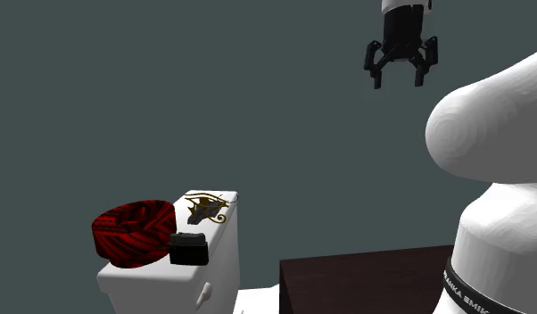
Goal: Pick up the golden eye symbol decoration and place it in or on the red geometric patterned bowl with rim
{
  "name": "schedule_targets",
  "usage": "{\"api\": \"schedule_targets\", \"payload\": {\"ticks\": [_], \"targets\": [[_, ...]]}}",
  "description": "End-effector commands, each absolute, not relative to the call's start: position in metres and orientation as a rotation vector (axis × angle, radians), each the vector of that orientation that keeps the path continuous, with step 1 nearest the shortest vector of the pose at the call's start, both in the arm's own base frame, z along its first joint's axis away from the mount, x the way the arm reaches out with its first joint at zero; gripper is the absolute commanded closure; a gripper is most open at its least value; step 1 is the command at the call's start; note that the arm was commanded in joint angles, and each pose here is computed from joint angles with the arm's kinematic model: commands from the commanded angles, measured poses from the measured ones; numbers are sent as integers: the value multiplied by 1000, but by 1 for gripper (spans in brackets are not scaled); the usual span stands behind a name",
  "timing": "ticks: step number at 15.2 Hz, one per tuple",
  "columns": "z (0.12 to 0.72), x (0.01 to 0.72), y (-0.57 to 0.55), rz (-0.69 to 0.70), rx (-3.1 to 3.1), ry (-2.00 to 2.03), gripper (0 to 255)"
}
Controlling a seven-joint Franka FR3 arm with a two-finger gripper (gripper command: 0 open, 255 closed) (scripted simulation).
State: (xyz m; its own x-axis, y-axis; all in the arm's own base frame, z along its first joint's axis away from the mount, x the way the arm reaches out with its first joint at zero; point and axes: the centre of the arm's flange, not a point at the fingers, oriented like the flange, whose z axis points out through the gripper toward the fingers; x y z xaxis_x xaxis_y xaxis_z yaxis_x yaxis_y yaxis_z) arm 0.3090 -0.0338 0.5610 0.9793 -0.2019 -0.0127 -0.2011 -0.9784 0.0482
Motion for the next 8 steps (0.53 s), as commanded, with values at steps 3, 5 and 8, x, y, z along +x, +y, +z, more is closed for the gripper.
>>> {"api": "schedule_targets", "payload": {"ticks": [3,5,8], "targets": [[548,329,-24,-24,3089,-217,0],[535,348,-12,-21,3097,-119,0],[515,375,7,-17,3102,27,0]]}}
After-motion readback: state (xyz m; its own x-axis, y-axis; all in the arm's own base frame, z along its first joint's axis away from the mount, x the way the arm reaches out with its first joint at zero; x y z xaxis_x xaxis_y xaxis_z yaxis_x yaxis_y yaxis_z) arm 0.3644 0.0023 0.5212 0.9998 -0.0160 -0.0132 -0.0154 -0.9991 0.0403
